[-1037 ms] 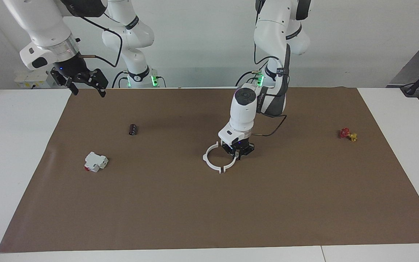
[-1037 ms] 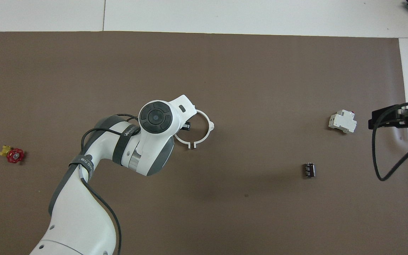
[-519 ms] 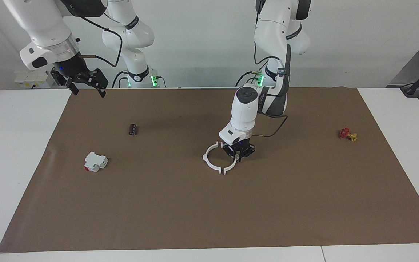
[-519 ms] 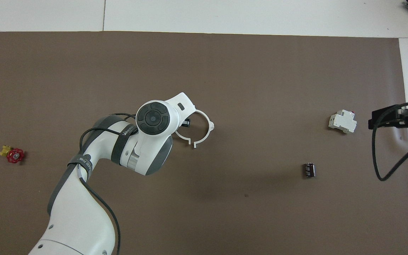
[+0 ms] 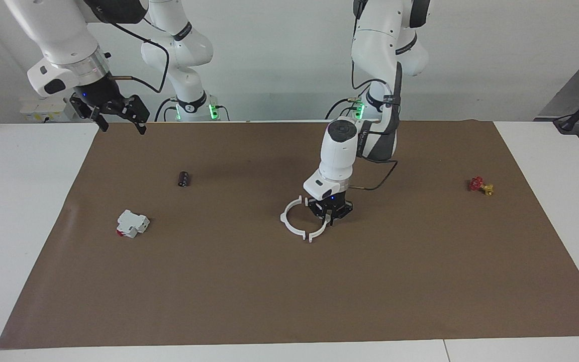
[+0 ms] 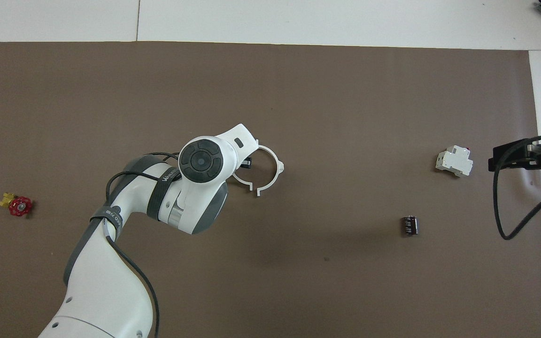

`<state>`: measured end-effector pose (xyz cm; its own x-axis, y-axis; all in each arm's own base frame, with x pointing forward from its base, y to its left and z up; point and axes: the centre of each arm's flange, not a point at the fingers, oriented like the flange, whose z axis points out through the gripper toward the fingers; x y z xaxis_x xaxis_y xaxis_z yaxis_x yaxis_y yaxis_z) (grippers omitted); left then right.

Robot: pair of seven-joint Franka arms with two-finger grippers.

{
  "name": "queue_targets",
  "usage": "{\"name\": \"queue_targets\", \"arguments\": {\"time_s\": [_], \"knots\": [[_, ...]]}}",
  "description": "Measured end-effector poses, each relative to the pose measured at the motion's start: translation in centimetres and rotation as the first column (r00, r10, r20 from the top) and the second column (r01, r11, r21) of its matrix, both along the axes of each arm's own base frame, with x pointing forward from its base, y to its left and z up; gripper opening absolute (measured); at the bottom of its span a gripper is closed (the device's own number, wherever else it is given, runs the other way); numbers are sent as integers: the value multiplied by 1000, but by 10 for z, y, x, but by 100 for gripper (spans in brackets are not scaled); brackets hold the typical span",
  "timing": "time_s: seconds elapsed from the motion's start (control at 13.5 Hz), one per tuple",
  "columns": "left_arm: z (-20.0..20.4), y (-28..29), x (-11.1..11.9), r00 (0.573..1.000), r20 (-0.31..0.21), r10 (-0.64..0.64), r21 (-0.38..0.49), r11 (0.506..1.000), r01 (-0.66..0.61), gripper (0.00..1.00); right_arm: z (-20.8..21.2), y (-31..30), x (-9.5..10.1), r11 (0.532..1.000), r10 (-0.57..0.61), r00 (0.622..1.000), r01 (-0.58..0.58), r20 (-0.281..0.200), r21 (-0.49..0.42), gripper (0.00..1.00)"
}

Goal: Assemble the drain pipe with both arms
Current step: 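Align the held half-ring's ends with the placed half-ring using the left gripper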

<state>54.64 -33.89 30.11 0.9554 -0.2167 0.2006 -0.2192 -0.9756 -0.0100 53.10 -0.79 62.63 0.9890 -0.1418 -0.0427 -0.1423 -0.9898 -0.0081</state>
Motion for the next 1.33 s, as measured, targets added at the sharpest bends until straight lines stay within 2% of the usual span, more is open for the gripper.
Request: {"name": "queue_targets", "arguments": {"time_s": [1.33], "knots": [[-6, 0, -4, 999, 24, -25, -7, 1000, 25, 21, 0, 0, 0, 1000, 0, 1000, 0, 0, 0, 100]]}}
